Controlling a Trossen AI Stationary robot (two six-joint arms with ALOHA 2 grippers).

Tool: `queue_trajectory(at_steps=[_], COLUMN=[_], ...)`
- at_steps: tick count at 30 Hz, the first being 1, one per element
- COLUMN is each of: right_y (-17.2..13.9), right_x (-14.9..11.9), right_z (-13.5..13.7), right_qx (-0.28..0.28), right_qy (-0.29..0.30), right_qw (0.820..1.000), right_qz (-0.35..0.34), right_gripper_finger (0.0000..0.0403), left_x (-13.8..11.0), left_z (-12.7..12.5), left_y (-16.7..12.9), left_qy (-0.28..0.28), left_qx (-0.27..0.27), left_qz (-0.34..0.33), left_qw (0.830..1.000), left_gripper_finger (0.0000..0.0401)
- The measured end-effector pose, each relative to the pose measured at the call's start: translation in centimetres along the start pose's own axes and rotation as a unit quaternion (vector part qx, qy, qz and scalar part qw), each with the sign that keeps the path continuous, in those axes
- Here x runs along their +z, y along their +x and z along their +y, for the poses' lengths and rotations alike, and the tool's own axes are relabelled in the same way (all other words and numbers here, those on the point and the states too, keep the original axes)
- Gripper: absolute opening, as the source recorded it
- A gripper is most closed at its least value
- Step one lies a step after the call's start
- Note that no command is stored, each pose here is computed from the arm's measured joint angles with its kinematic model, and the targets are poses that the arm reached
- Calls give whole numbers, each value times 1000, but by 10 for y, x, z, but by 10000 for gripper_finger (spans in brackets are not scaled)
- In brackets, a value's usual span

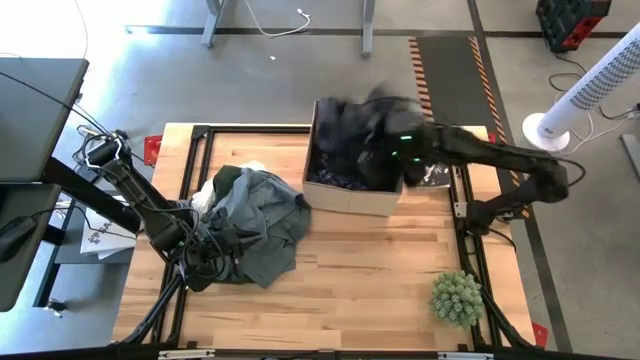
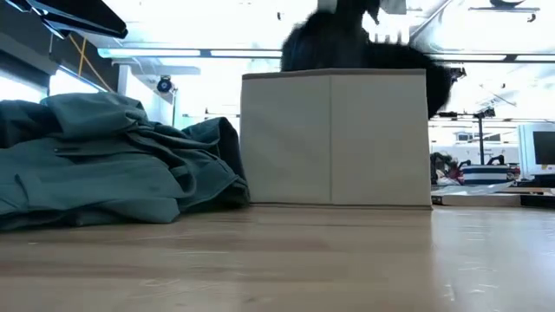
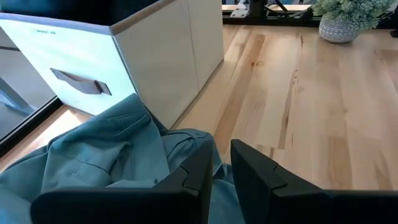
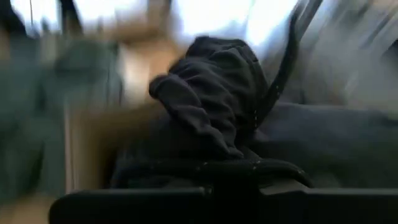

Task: Sort clothes
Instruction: Put the black shorts into the laundry organizer

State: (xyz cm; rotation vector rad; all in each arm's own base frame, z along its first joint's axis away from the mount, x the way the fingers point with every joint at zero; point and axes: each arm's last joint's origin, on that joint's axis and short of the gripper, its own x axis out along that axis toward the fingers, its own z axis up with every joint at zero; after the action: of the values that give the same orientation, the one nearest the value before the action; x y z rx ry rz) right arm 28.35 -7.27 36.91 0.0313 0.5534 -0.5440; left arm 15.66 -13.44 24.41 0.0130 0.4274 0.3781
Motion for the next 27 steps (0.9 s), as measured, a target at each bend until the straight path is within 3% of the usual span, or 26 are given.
queue_trajectory(at_steps=[4,6,8,14,20,24,27], right_y=[47,63,70,49,15,12,25], right_x=[-34,-39,-36,22,80,86,72], right_z=[9,13,13,1,-6,-7,-5], right_qx=[84,122,126,39,12,17,48], right_qy=[-13,-24,-25,-40,-66,-42,-19], right_qw=[983,976,976,997,992,990,993], right_qz=[162,178,175,50,-106,-132,-106], right_gripper_finger=[14,14,14,14,14,14,14], left_x=[0,0,0,0,0,0,0], left_z=[0,0,0,0,0,0,0], left_y=[0,0,0,0,0,0,0], left_qy=[0,0,0,1,0,1,1], left_qx=[2,5,5,5,5,5,5], left_qz=[-2,-4,-4,-5,-5,-5,-5], left_qw=[1000,1000,1000,1000,1000,1000,1000], left_gripper_finger=[54,54,54,54,54,54,54])
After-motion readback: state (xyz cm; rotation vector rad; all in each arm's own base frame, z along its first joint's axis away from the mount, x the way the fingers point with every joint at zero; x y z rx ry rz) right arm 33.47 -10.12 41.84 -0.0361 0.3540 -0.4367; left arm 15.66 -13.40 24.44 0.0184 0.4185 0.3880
